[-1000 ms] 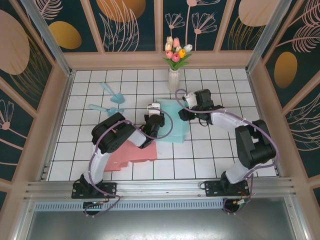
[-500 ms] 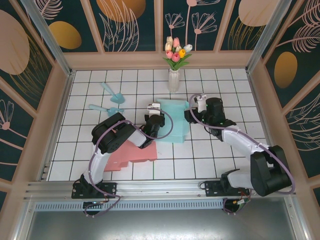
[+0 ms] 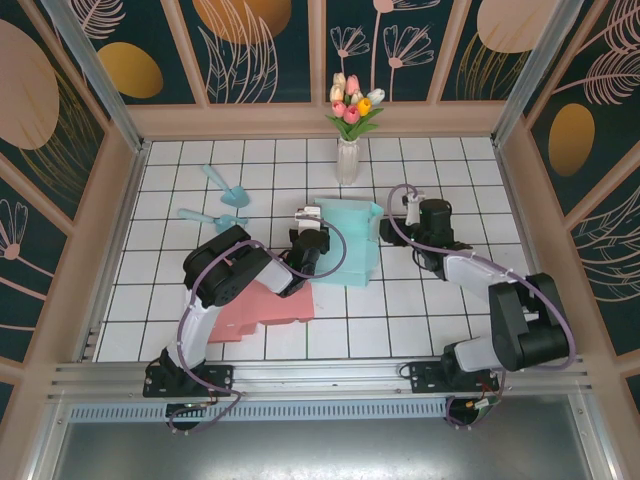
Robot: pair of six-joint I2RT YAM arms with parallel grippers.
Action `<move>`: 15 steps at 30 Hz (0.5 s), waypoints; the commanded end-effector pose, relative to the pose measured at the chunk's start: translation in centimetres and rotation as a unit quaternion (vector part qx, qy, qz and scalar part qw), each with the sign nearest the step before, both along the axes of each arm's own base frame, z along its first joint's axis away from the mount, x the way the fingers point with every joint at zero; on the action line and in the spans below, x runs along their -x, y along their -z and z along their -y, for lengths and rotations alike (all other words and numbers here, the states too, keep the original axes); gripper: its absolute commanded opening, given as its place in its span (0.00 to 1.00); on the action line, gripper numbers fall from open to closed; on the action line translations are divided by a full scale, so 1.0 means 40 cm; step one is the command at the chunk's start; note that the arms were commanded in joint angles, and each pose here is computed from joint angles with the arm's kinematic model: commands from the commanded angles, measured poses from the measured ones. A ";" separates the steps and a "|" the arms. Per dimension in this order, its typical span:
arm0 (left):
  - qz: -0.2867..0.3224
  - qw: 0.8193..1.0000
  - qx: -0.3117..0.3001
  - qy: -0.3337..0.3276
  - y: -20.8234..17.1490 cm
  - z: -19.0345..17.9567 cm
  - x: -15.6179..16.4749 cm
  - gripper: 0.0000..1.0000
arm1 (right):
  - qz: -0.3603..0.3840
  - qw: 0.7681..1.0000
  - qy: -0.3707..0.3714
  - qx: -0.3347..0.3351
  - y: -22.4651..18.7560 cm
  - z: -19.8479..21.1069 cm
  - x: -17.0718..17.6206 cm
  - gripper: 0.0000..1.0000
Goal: Fold the paper box
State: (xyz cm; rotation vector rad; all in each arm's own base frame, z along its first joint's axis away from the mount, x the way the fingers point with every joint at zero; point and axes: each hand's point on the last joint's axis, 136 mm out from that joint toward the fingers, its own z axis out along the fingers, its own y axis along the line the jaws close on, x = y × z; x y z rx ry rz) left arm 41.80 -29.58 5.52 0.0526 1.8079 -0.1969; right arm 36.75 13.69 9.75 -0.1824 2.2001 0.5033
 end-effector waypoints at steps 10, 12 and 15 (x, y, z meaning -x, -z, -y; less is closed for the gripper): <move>0.006 1.000 0.003 0.010 -0.005 0.016 -0.003 0.00 | 0.032 0.998 -0.057 -0.012 0.019 -0.078 -0.034 0.53; 0.006 1.000 0.002 0.009 -0.006 0.016 -0.004 0.00 | 0.040 0.996 -0.073 -0.008 0.017 -0.094 -0.027 0.53; 0.006 1.000 0.002 0.010 -0.005 0.017 -0.004 0.00 | 0.059 0.992 -0.110 -0.010 0.000 -0.130 -0.007 0.52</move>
